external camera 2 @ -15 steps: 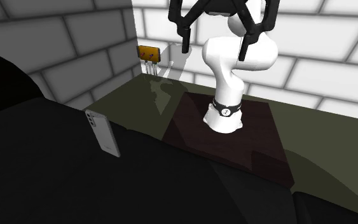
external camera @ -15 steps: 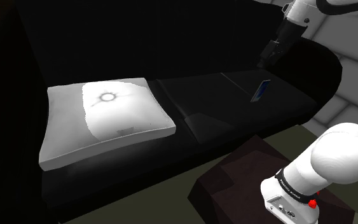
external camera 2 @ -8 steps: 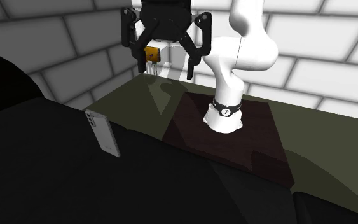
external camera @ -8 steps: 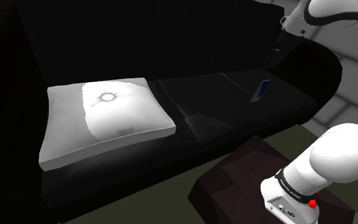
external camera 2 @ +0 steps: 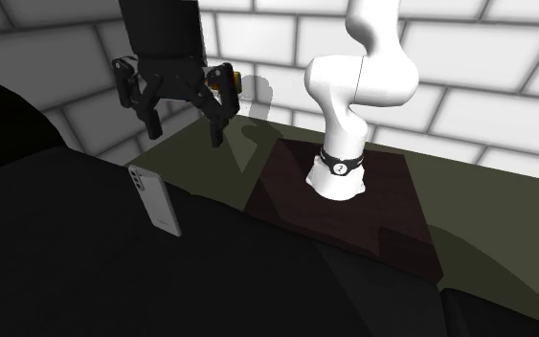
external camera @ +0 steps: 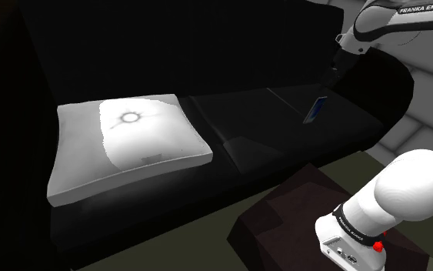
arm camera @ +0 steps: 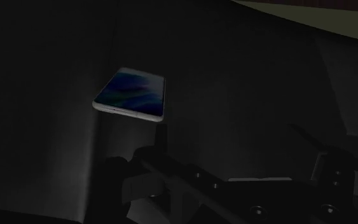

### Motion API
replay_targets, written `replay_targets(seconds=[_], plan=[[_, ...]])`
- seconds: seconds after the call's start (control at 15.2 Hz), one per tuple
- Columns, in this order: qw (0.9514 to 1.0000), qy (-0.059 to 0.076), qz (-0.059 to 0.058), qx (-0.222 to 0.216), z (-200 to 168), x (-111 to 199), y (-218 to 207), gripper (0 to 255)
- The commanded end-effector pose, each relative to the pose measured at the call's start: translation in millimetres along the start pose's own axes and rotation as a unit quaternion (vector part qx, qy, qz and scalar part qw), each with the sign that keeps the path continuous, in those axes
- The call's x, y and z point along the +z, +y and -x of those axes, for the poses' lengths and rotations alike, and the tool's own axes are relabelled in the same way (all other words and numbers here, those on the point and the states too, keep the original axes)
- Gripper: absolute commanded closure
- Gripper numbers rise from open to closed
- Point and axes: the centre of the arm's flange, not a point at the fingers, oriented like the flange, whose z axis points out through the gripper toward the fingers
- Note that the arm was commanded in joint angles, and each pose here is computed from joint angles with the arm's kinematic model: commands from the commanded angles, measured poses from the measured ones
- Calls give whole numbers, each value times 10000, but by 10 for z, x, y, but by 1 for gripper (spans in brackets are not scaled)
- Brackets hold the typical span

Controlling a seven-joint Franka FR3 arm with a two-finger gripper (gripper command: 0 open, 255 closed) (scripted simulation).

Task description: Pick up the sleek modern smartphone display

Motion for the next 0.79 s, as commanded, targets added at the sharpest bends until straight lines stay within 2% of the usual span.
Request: replay_targets(seconds=[0.0, 0.33, 0.73], plan=[[10000, -51, -17, -50, -21, 150, 267, 0], [9997, -170, -77, -159, -108, 469, 843, 0], [9997, -170, -77, -159, -91, 785, 839, 0]])
